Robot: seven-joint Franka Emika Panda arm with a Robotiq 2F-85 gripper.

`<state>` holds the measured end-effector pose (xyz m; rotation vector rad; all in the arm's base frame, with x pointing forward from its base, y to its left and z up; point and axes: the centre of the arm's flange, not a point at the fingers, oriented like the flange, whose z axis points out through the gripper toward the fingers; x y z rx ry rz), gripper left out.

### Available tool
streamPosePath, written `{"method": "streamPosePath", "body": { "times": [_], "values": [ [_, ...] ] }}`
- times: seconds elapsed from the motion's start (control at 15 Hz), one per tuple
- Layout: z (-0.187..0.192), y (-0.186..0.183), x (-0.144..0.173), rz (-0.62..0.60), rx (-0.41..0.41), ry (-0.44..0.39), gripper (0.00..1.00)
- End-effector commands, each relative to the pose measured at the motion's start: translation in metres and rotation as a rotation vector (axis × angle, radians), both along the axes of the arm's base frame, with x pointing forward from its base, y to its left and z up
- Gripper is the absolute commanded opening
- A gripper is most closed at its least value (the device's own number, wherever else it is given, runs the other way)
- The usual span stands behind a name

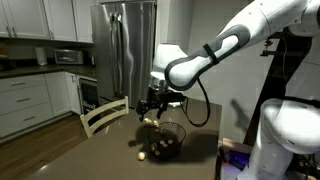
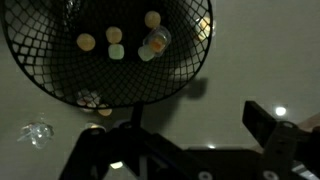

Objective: Take some candy out of the bowl and put it on the table

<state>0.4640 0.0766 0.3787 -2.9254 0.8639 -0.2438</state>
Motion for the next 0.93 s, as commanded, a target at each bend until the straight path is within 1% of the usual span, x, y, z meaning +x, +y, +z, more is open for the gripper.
{"method": "streamPosePath", "body": {
  "times": [0.0, 0.13, 0.27, 0.33, 0.4, 0.6, 0.87],
  "values": [
    [-0.004, 0.001, -0.014, -0.164, 0.008, 0.114, 1.0],
    [-0.005, 0.001, -0.022, -0.241, 0.007, 0.163, 1.0],
    [-0.008, 0.001, -0.026, -0.287, 0.013, 0.204, 1.0],
    [-0.009, 0.001, -0.027, -0.307, 0.006, 0.207, 1.0],
    [-0.013, -0.001, -0.02, -0.25, -0.005, 0.186, 1.0],
    [-0.013, -0.001, -0.021, -0.277, -0.005, 0.191, 1.0],
    [-0.027, -0.019, 0.0, -0.29, 0.019, 0.221, 1.0]
  ]
}}
